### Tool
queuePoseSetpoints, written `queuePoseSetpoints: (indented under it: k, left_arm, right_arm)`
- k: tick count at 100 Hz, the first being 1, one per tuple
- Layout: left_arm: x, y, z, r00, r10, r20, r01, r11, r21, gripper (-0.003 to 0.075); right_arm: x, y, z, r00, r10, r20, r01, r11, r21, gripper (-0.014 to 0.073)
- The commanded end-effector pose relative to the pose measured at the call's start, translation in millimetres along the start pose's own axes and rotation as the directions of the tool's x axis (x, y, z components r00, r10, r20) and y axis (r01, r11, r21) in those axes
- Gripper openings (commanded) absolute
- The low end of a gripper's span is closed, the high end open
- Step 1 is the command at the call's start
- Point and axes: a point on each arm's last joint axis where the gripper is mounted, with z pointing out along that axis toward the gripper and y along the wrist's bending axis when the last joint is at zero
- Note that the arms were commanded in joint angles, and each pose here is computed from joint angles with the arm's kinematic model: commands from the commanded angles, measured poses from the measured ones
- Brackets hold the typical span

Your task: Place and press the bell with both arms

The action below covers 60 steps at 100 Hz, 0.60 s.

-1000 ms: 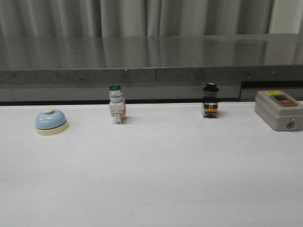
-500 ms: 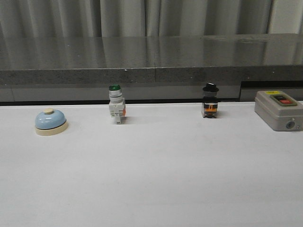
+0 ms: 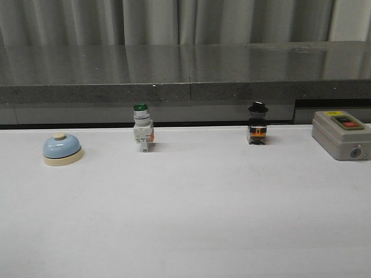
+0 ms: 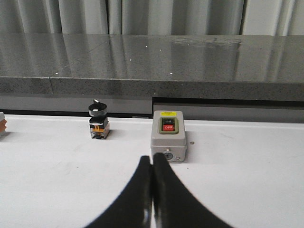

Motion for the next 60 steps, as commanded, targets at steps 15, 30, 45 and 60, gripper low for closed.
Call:
queuePoseSetpoints:
  k: [15, 30, 45, 60]
  left_arm:
    - [-25.3, -1.3, 36.1, 0.999, -0.015, -0.036, 0.015, 1.0, 0.004, -0.0019]
    - [-29.2, -2.1, 57.2, 0.996, -0.016, -0.091, 0.016, 1.0, 0.003, 0.0074]
    - [-29.8, -4.1, 70.6, 0.992, -0.042, -0.118, 0.044, 0.999, 0.016, 0.0504]
    - [-27.0, -4.7, 87.5, 0.989, -0.036, -0.143, 0.038, 0.999, 0.016, 0.0684]
  right_arm:
    - [-13.5, 0.2, -2.4, 0.993, -0.008, 0.115, 0.008, 1.0, 0.001, -0.006]
    - [-13.5, 0.2, -2.4, 0.993, -0.008, 0.115, 0.008, 1.0, 0.001, -0.006]
    - [-13.5, 0.2, -2.4, 0.993, -0.008, 0.115, 0.008, 1.0, 0.001, -0.006]
    - [-13.5, 0.2, -2.4, 0.993, -0.008, 0.115, 0.008, 1.0, 0.001, -0.006]
